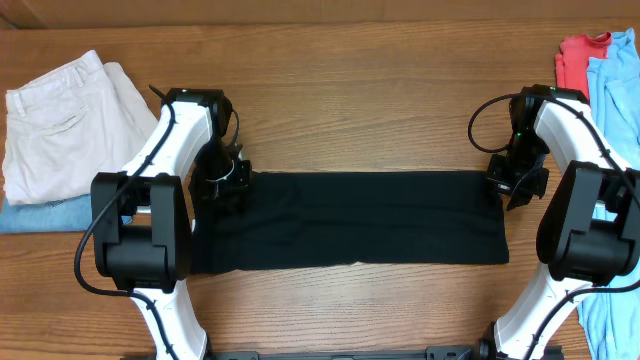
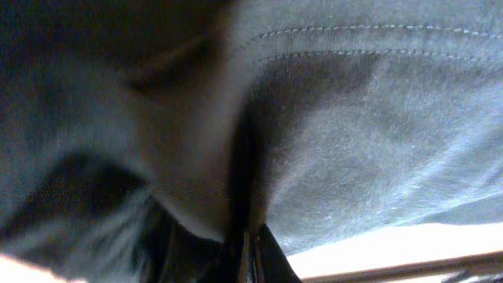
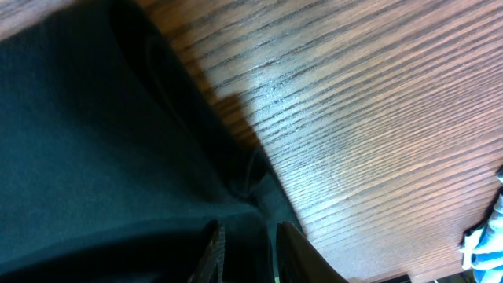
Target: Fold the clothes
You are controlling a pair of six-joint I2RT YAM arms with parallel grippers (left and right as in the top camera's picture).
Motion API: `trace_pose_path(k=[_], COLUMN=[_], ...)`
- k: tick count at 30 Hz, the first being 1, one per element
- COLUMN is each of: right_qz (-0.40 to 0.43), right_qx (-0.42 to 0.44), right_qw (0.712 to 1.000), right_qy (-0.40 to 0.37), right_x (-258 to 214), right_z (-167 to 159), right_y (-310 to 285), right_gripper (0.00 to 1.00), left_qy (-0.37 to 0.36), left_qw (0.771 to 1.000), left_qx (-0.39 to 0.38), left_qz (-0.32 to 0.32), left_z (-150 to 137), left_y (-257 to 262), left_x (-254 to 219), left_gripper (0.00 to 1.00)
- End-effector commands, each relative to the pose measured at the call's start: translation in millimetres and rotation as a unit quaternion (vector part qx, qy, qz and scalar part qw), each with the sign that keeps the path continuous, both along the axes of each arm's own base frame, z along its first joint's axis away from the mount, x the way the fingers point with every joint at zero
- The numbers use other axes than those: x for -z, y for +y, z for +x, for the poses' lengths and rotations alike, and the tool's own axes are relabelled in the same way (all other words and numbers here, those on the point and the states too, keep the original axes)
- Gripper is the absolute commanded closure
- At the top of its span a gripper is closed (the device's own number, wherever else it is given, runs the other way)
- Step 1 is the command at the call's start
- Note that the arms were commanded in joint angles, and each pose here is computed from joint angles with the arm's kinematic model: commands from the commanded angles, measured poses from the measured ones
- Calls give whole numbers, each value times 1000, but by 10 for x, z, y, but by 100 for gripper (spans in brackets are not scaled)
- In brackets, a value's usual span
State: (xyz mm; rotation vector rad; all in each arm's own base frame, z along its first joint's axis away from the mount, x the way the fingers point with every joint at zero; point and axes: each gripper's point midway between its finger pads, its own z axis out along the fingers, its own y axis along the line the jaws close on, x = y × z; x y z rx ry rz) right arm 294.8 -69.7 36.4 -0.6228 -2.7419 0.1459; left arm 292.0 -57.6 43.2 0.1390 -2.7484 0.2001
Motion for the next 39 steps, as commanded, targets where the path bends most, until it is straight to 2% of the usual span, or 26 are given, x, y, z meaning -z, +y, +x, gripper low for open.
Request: trace_pose_path(k=[1,5,8,12,15,17,24,29,34,39], right_qz=[-1,-1,-1,-1,0,0,0,5,90,137], right_qx=[3,3,3,3,3,3,3,6,-6,-2], right_qw=[1000,1000,1000,1000,1000,1000,1000,1000,994,988], right_qy=[-16,-16,-16,-14,-11,-10,-10,-17,-57,-72], right_x=[-86,-87,-87,-90,-94,-95,-95,-90,-113,-146], right_z=[16,15,15,5,-7,-11,-10,9,112,89], right_y=[-7,-7,-7,-5,-3,-3,-2,-16,79,20], right_gripper=[74,74,74,74,74,74,74,74,71,67], left_qy=[23,56,53,34,22,16,9,18,31,34], left_qw=[999,998,994,995,995,995,996,996,995,994], left_qx=[3,7,4,-3,-11,-11,1,0,2,6], left_qz=[23,41,93,98,100,97,93,90,96,105], left_z=[-109,-259,-250,-163,-111,-89,-157,-316,-457,-492], left_y=[71,136,293,298,293,273,180,148,187,224], left_x=[-72,-138,-128,-82,-49,-18,214,435,548,571], left_gripper=[96,96,95,90,81,67,66,66,65,63])
